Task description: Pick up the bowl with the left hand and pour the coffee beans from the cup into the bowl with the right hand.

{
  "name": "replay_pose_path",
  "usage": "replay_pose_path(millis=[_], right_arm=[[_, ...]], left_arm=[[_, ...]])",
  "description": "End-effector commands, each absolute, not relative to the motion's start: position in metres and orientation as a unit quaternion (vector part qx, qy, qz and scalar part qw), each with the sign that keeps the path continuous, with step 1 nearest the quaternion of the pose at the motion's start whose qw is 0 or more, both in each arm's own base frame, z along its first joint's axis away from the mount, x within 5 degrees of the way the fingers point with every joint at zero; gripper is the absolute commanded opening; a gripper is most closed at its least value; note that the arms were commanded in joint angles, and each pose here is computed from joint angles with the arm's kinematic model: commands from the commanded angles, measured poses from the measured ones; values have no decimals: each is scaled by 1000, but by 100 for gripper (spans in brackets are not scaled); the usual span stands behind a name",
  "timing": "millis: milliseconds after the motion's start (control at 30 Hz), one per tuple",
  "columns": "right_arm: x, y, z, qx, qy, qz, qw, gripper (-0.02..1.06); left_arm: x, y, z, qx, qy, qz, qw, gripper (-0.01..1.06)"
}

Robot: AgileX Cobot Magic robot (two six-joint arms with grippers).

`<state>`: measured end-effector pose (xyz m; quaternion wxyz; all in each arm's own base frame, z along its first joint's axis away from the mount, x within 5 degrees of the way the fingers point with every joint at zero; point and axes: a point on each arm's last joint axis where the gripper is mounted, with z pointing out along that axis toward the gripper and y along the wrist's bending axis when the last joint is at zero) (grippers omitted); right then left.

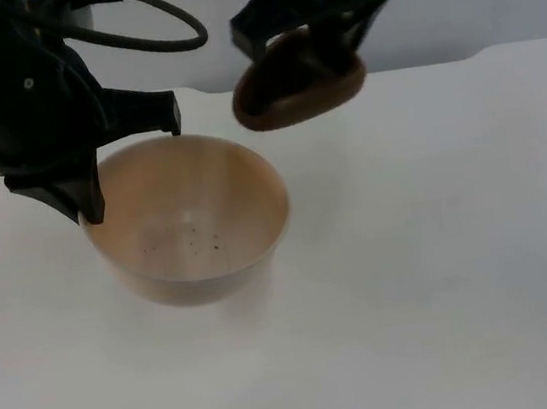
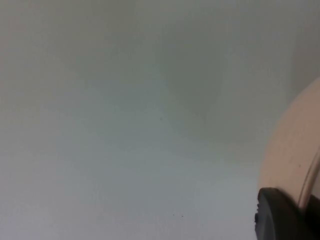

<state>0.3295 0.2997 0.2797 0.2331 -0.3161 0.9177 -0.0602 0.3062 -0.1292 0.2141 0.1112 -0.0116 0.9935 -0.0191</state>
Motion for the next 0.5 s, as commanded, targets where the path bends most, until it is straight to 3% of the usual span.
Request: replay_pose_path(millis=[0,467], right_arm=[[327,306,283,-321,914,-66,238,0],[323,309,285,-337,902,-108,248,0]], left_arm=[[305,-131,218,-13,993,-25,117,0],[307,-132,218,-13,992,-28,123,0]])
